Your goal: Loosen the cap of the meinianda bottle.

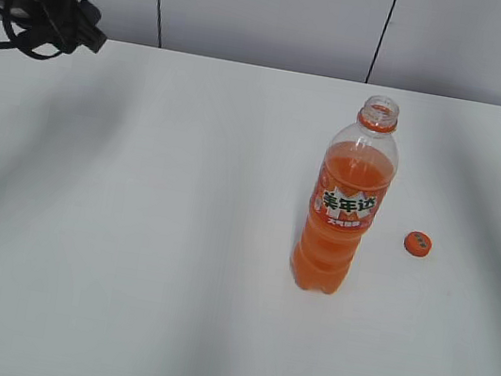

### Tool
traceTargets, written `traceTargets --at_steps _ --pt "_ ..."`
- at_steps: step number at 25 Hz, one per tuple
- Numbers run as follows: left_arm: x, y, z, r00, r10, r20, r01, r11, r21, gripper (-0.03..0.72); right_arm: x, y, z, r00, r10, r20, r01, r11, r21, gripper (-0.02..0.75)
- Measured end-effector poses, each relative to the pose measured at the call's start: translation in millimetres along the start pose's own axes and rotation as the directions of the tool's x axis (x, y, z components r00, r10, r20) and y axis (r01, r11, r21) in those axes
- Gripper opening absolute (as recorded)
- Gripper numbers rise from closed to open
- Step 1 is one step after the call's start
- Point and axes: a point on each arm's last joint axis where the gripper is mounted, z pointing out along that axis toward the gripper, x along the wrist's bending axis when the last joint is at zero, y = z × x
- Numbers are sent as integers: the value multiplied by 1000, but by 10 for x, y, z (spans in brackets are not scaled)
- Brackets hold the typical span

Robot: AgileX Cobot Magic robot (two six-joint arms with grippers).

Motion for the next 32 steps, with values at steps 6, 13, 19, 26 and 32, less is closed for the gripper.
traceTargets --at_steps 6,13,19,26,32 --pt "97 -71 -270 994 -12 109 -19 959 284 542 -38 63 -351 998 -52 -40 52 999 -18 595" --pt "355 43 -564 964 -142 223 18 877 481 541 -44 8 -938 985 -37 -170 14 991 -136 594" --pt "579 63 -897 938 -228 262 89 886 454 541 -128 -130 -1532 975 -28 -221 -30 966 -258 593" --pt "806 95 -1501 937 -248 246 162 932 323 541 -238 -351 -1973 977 -31 -209 -44 938 -345 594" --pt "798 -229 -1985 927 -266 265 193 943 273 541 -241 -739 -1947 977 -31 -209 -29 960 -280 593"
